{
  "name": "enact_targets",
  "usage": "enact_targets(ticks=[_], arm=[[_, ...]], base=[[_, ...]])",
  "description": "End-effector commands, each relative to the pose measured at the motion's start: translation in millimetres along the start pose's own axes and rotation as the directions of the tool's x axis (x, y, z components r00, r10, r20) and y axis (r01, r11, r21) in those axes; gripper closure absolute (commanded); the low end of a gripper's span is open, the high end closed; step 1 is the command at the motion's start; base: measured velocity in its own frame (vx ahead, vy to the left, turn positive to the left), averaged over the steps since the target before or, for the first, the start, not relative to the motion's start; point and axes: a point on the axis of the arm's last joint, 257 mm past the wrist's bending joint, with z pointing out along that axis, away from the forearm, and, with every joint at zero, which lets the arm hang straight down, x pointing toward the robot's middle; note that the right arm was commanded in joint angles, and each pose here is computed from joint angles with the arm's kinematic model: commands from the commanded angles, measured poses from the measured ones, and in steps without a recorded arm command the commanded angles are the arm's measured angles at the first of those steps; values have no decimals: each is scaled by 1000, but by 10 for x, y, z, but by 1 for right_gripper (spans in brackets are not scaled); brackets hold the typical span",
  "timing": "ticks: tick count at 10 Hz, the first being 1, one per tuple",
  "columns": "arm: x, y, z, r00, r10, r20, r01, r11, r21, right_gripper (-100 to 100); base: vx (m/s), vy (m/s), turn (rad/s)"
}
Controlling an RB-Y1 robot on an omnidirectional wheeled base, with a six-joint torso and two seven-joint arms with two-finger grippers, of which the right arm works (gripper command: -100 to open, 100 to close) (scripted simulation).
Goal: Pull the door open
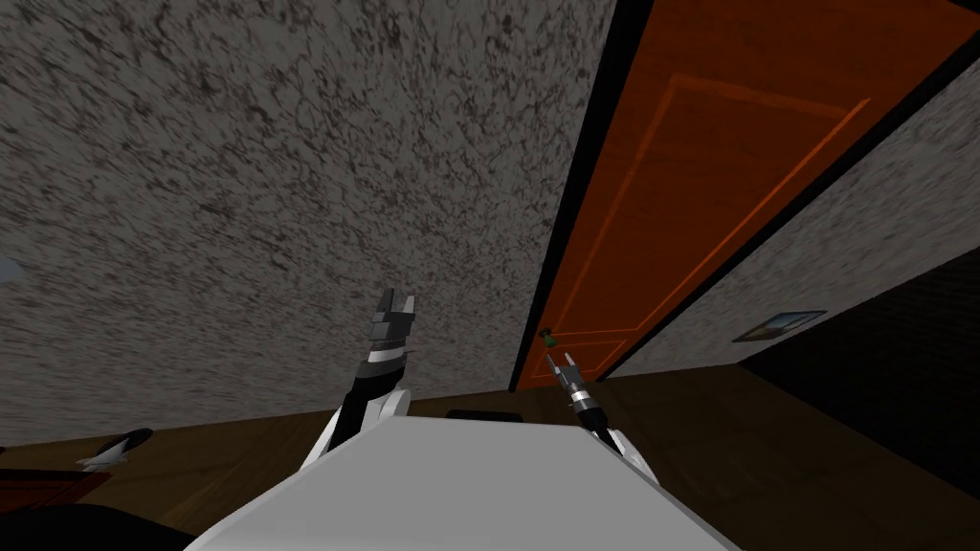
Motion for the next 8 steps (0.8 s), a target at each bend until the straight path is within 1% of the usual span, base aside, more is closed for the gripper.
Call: enact_targets(ticks=[1,3,4,5,8], arm=[[-3,-13,32,1000,-1,1,1,1000,23,-100],[-5,-21,66,1000,0,2,-1,999,45,-100],[-10,-15,55,1000,1,3,-1,999,38,-100],[-10,-15,55,1000,1,3,-1,999,38,100],[-10,-15,55,1000,1,3,-1,999,38,100]], base=[[188,-19,163],[169,-33,119],[67,-21,19],[-5,0,-21],[-18,0,0]])
